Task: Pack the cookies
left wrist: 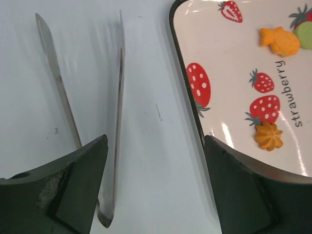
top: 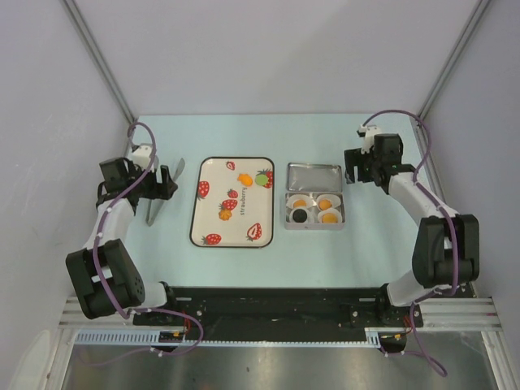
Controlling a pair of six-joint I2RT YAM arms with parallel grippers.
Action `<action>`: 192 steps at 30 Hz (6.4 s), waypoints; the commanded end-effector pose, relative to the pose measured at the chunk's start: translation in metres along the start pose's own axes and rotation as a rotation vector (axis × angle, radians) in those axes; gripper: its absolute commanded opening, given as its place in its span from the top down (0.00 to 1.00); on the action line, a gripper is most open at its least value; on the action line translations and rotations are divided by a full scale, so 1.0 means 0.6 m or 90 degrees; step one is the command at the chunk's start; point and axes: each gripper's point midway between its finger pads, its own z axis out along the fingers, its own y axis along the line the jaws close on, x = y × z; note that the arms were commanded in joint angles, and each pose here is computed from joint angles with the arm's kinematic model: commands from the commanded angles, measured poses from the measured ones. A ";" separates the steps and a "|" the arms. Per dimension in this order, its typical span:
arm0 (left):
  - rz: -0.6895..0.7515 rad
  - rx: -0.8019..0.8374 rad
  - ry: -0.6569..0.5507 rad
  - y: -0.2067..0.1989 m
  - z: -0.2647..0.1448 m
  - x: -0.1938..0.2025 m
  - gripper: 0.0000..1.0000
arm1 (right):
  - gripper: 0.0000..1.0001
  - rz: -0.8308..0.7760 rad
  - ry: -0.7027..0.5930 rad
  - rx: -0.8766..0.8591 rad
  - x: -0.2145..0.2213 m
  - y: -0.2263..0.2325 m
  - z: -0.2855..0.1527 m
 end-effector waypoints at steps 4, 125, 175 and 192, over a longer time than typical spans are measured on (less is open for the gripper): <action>-0.010 0.051 -0.058 -0.027 0.000 -0.050 0.15 | 0.23 0.024 0.020 0.061 -0.026 -0.023 0.067; -0.038 0.476 0.029 -0.520 0.138 -0.199 0.16 | 1.00 0.148 -0.037 -0.127 -0.222 0.065 0.022; 0.252 0.422 -0.073 -0.558 0.110 -0.249 1.00 | 0.35 0.097 -0.042 -0.286 -0.183 0.117 -0.150; 0.775 0.109 -0.321 -0.556 -0.056 -0.351 1.00 | 0.25 0.125 -0.049 -0.395 -0.180 0.095 -0.201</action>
